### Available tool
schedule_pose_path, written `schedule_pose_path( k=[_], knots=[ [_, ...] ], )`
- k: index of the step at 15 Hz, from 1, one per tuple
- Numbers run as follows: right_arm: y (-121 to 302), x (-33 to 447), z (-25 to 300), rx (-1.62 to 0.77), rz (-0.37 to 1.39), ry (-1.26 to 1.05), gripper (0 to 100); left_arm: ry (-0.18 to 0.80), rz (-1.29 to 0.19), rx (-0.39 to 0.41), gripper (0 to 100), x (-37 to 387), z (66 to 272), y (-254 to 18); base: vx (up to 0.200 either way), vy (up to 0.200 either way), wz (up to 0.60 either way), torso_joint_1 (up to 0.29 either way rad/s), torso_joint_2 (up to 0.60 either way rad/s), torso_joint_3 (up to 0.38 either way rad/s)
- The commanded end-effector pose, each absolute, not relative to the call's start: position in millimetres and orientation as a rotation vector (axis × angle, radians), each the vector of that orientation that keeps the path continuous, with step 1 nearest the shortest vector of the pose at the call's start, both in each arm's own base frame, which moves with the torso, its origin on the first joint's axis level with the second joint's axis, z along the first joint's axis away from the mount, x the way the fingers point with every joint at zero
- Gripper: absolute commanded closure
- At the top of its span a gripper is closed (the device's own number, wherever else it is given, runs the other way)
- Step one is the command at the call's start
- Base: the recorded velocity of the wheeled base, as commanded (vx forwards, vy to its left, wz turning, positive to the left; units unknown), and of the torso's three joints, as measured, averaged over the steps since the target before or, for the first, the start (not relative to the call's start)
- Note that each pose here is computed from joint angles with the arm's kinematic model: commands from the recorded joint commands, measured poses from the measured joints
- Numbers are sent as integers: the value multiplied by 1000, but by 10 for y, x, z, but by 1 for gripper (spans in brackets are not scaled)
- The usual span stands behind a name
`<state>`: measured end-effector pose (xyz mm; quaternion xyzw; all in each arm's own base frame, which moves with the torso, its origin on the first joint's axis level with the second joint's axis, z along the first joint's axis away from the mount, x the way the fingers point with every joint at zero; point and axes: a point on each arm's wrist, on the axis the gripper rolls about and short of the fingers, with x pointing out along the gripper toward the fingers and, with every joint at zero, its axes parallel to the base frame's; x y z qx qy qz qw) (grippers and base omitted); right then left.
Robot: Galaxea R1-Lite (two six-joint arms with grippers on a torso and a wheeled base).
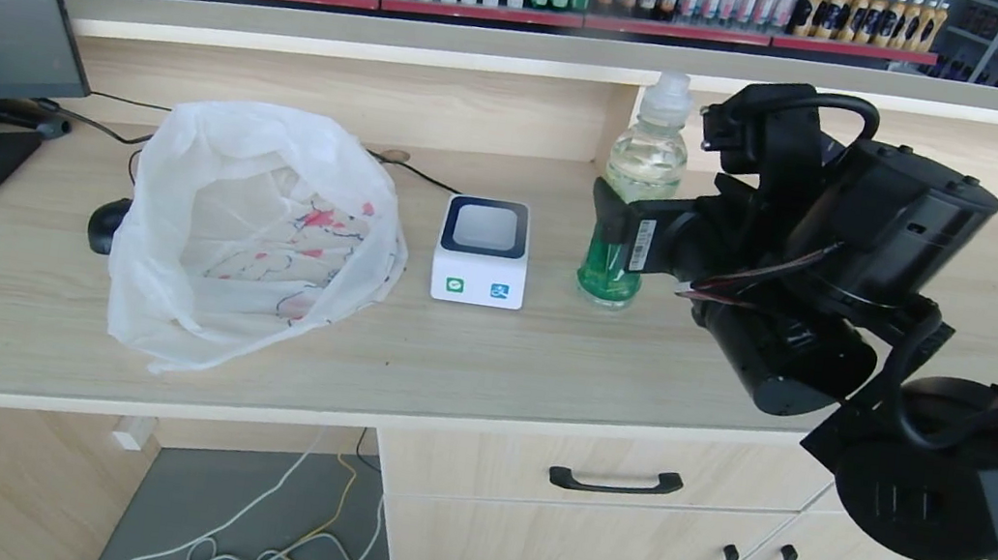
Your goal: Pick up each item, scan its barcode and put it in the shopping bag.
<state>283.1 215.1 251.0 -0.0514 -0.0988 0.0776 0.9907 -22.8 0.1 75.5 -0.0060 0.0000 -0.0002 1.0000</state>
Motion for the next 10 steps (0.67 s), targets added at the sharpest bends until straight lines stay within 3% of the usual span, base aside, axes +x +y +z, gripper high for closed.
schedule_pose_path(
  k=[1,10],
  knots=[
    [2162,2892,2515,-113,146,-204,0,0,0,-12,0,-228,755,1,0,0,0,0,0,0],
    [2164,3062,2458,-132,117,-199,0,0,0,-12,0,-228,755,1,0,0,0,0,0,0]
  ],
)
